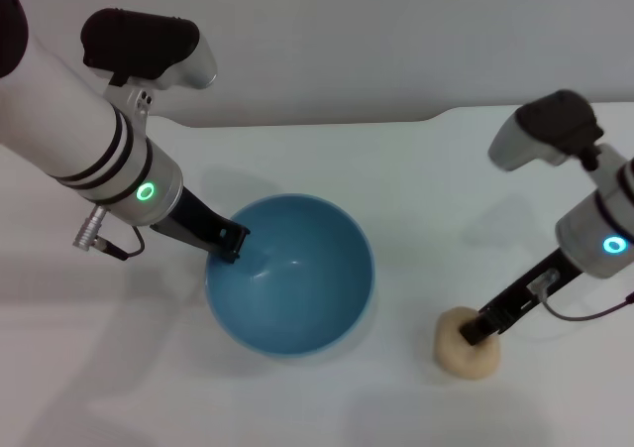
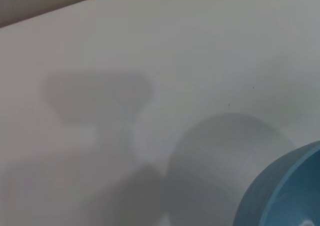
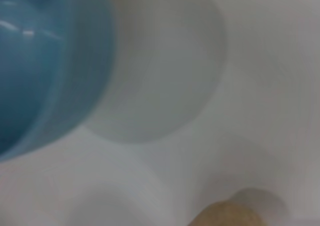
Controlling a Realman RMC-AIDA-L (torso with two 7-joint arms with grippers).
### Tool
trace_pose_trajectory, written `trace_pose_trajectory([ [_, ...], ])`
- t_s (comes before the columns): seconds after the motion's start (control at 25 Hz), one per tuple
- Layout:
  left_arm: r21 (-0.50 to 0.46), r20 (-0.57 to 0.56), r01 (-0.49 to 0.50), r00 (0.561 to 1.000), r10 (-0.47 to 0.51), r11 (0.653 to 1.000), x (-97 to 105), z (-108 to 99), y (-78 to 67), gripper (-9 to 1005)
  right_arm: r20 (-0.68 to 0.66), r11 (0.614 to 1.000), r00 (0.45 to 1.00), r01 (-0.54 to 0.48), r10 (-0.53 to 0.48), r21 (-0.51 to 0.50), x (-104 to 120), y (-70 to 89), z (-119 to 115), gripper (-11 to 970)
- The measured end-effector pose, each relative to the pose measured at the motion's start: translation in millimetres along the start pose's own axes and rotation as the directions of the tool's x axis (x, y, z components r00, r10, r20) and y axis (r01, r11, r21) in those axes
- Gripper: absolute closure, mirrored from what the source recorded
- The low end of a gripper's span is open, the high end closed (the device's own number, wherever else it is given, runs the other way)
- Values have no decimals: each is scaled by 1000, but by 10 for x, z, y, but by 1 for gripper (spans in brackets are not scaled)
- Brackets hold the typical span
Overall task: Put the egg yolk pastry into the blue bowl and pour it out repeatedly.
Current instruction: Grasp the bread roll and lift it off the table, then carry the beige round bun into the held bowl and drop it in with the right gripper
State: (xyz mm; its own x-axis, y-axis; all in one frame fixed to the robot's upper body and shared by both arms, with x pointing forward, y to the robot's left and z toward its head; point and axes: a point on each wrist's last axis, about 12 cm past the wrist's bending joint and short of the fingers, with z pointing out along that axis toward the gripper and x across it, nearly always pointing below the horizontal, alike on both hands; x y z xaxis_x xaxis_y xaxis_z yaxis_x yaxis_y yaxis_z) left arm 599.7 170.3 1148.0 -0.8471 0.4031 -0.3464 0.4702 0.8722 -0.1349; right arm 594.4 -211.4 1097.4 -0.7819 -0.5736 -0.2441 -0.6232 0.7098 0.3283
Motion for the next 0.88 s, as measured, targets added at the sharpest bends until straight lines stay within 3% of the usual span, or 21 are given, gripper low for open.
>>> trace_pose_trajectory([
  [0.36, 1, -10, -2, 1000, 2, 1000, 9, 9, 0, 984, 143, 991, 986, 102, -90, -83, 42, 91, -523, 857],
  [0.48, 2, -19, -5, 1000, 5, 1000, 15, 12, -6, 983, 271, 968, 947, 212, -171, -131, -40, 213, -728, 859],
  [0.56, 2, -27, -11, 1000, 11, 1000, 24, 20, -17, 983, 399, 931, 882, 332, -250, -151, -137, 350, -903, 861],
  [0.72, 4, -38, -32, 999, 32, 999, 23, 52, -89, 984, 488, 911, 833, 380, -262, -160, -283, 438, -968, 864],
  [0.88, 25, -37, -58, 998, 59, 998, 8, 82, -189, 984, 539, 903, 808, 389, -239, -182, -432, 497, -875, 867],
])
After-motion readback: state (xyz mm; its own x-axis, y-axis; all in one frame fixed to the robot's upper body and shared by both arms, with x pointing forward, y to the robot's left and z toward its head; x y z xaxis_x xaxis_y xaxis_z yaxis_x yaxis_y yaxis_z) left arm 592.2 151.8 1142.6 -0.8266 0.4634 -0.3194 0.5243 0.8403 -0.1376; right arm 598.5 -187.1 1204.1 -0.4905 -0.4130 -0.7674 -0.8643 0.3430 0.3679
